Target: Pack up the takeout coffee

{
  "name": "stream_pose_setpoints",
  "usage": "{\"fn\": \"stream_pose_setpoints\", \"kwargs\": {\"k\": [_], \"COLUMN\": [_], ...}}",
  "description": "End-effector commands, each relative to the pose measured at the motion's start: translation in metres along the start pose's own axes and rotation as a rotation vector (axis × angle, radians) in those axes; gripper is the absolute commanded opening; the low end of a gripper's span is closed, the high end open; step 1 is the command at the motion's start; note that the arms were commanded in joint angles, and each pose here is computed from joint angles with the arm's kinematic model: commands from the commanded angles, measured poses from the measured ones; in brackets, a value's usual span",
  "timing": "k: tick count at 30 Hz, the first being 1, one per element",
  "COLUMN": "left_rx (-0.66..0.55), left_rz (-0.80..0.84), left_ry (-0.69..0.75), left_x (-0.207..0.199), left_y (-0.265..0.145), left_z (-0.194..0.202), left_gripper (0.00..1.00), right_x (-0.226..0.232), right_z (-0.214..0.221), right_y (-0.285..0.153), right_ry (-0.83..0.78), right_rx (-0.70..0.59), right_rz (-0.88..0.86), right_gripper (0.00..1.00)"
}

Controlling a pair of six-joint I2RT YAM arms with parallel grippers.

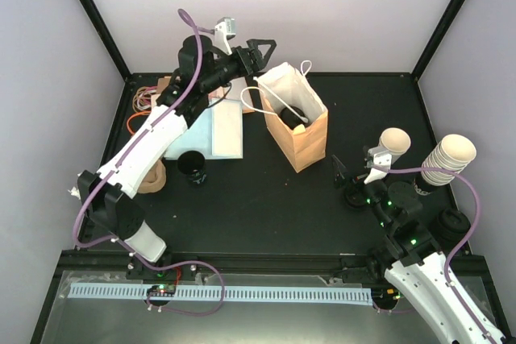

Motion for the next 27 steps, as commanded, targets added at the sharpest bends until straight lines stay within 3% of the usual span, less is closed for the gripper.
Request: {"fn": "stream_pose_setpoints", "kwargs": {"k": [1,11,17,27], "left_rx": [0.036,0.050,-0.007,-0.013], "left_rz": [-0.027,-0.079,-0.130,-0.392], "left_ry": [0.117,0.270,0.355,0.427], "left_x": [-0.013,-0.032,-0.047,-0.016], "left_y": [-0.016,-0.092,-0.149,-0.210], "left_z": [-0.006,0.001,0.001,0.046], "left_gripper": [0.99,0.99,0.99,0.99], "right_x": [-0.001,0.000,0.000,-0.001], "right_z": [-0.006,-0.009,-0.007,-0.011], "right_y": [-0.003,-0.001,-0.002,-0.004], "right_ry": [-0.003,-0.016,-0.021,-0.041], "right_rx": [-0.024,-0.026,-0.019,-0.031], "right_rz": [0.016,0.015,0.020,0.033], "right_gripper": [1.00,1.00,1.00,1.00]}}
Point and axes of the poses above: each gripper's point midway between its finger pads, its own y axis out along the fingers, its own x axis along the line the jaws close on, z = x × y, the point moved 9 cm from there along -y, back along the fingers, and after that the axes turned 11 degrees about y, right-handed, at the moved point
